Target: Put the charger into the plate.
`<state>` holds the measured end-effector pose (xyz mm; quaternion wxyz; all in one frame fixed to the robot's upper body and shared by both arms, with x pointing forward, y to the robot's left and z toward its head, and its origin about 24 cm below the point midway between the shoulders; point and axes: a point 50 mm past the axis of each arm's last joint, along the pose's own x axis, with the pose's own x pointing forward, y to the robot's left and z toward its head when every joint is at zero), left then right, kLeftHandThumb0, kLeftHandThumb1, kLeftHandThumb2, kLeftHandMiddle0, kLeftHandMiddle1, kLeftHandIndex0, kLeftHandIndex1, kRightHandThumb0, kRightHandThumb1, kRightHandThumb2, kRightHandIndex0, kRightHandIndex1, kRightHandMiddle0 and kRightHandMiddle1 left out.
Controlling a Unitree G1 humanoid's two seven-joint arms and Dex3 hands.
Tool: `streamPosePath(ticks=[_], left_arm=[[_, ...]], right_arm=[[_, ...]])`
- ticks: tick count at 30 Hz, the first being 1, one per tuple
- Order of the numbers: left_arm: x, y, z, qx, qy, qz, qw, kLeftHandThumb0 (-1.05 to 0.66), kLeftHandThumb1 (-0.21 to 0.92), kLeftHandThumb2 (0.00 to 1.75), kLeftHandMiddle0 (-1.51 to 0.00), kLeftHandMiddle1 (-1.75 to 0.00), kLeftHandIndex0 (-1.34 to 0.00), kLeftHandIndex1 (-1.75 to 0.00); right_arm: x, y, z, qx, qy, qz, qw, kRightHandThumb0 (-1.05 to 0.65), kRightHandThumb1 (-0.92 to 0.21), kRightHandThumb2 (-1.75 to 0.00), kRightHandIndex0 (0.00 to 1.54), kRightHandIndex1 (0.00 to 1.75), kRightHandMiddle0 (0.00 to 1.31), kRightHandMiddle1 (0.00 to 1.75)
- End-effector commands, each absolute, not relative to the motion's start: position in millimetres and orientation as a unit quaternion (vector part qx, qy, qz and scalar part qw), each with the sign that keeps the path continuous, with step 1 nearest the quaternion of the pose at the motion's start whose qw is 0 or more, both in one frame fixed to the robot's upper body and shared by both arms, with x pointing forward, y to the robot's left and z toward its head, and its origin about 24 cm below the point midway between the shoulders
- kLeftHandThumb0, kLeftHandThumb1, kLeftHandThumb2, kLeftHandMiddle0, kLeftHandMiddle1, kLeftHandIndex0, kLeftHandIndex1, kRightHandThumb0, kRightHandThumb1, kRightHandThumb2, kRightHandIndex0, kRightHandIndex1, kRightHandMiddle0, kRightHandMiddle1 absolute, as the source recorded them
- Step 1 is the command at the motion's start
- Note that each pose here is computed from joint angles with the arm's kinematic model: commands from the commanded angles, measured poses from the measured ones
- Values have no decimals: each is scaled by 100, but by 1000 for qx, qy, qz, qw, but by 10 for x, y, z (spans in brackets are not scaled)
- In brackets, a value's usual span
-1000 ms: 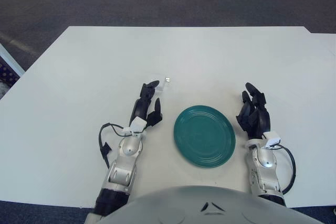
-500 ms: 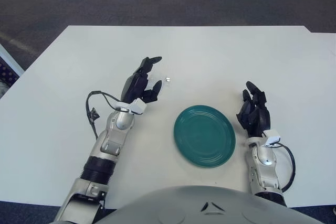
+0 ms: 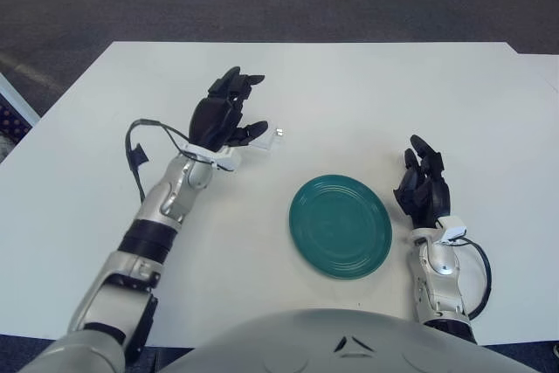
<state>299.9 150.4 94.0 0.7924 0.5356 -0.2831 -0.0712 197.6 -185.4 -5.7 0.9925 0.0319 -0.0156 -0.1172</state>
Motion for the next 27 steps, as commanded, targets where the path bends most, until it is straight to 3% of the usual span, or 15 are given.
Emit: streamPosePath(ticks=[1, 13, 20, 27], left_arm=[[3043, 1494, 982, 577, -296, -94, 756, -105, 92, 57, -17, 0, 0, -91], [3250, 1436, 928, 640, -277, -174, 695, -105, 92, 41, -15, 0, -3, -90], [3376, 1476, 889, 669, -221, -265, 658, -105, 92, 44, -13, 0, -3, -91], [3418, 1489, 852, 684, -205, -297, 634, -105, 92, 44, -8, 0, 0, -74]], right_arm=[[1722, -1820, -438, 42, 92, -126, 987, -75, -92, -82, 14, 0, 0, 60], [1693, -1812, -456, 44, 95, -124, 987, -77, -92, -80, 14, 0, 0, 59], [1675, -1804, -457, 47, 99, -129, 986, -77, -92, -80, 14, 0, 0, 60], [1652, -1807, -461, 46, 102, -127, 986, -77, -92, -80, 14, 0, 0, 59]])
